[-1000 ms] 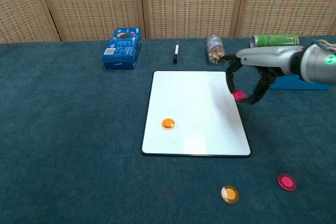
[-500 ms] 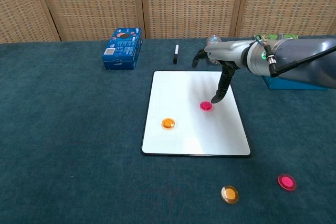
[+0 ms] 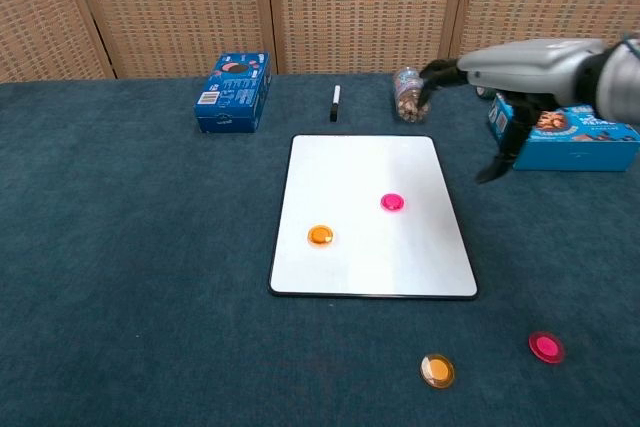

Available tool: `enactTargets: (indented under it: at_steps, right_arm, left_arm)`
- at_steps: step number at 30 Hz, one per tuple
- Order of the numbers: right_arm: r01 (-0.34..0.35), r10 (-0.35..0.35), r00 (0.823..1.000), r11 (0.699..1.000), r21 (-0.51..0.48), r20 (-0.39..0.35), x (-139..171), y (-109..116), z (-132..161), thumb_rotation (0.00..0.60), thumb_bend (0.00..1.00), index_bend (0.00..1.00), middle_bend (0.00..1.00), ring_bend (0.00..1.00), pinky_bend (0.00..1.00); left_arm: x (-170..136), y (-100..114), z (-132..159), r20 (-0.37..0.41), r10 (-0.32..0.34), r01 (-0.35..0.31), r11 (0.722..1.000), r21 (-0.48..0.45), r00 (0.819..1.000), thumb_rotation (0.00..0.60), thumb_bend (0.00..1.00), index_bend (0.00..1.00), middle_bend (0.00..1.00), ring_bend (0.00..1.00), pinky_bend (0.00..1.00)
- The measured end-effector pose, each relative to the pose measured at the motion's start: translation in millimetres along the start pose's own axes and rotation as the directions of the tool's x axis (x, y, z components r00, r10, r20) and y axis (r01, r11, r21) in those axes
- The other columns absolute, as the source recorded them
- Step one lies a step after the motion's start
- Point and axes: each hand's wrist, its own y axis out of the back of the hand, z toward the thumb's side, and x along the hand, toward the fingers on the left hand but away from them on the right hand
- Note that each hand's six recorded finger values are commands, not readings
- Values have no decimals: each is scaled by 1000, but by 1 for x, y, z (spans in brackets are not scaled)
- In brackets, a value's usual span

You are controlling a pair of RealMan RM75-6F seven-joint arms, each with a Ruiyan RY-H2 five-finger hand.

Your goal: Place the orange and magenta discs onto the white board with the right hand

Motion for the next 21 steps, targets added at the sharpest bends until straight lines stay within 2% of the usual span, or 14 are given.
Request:
enactTargets:
  at_steps: [5,12,16,21]
  right_arm:
    - [-8,8,1000,1000,-8,-18,48,-23,-31,600,202,373,0,0,10]
    - [-47,48,999,998,-39,5,107,-65,-74,600,260,406,0,0,10]
    - [-64,63,998,996,-58,-13,123,-77,-74,600,260,407,0,0,10]
    - [-77,74,996,996,-52,-49,131,-85,-63,600,260,407,0,0,10]
  left_arm:
    - [-4,6,5,16,53,-53,998,18,998,600,0,0,0,0,0]
    - [-4,11,15,19,50,-51,999,18,999,600,0,0,0,0,0]
    - [-3,18,23,17,51,-51,998,29,999,600,0,0,0,0,0]
    - [1,20,28,53,53,-55,998,42,997,600,0,0,0,0,0]
